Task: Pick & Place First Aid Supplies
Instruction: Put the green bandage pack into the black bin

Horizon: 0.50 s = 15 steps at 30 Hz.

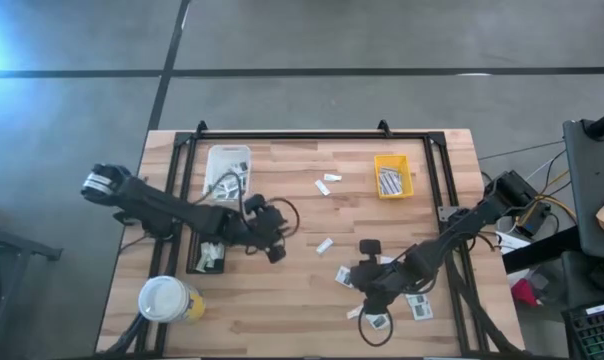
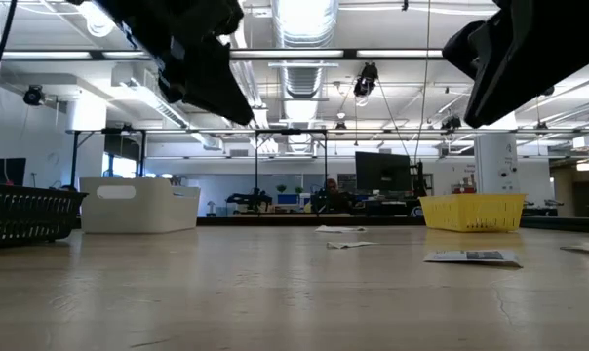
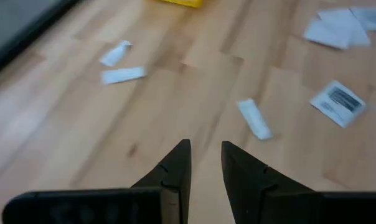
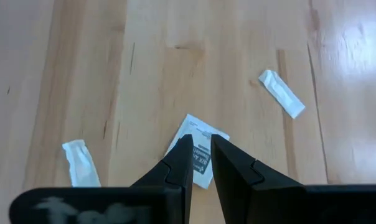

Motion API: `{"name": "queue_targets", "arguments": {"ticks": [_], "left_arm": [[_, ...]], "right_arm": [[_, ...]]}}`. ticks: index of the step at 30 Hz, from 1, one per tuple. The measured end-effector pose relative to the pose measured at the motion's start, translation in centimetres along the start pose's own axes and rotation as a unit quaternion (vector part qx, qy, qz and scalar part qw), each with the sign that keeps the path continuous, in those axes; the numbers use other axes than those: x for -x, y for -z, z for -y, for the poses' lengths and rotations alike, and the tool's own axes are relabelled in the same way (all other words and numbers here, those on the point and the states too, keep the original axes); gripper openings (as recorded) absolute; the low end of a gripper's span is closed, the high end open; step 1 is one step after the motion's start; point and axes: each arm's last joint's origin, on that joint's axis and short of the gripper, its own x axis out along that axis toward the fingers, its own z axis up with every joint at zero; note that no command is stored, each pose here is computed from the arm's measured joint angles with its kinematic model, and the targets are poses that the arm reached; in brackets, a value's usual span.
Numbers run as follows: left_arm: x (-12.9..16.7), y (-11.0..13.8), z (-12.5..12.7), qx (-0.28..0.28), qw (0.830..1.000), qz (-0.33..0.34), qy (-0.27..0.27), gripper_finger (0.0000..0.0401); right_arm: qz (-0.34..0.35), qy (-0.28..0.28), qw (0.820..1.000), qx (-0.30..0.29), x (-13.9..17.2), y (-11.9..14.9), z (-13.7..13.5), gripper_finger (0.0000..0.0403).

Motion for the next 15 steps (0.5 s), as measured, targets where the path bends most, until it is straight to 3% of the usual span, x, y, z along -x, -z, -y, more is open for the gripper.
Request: {"name": "queue_targets", "arguments": {"ticks": [6,15], "left_arm": [[-2.8,1.7,2.5,-0.057,0.998,-0.014,0.04,0.0083],[-5.8,2.2,4.5,-0.064,0.994,0.042,0.083,0.0083]], "right_arm": [[0.024,-0.011,0.999,0.044,-0.3,-0.1,-0.2,0.0054],[0.029,0.001,0.998,0.049,-0.4,0.0,-0.1,0.0054]]}}
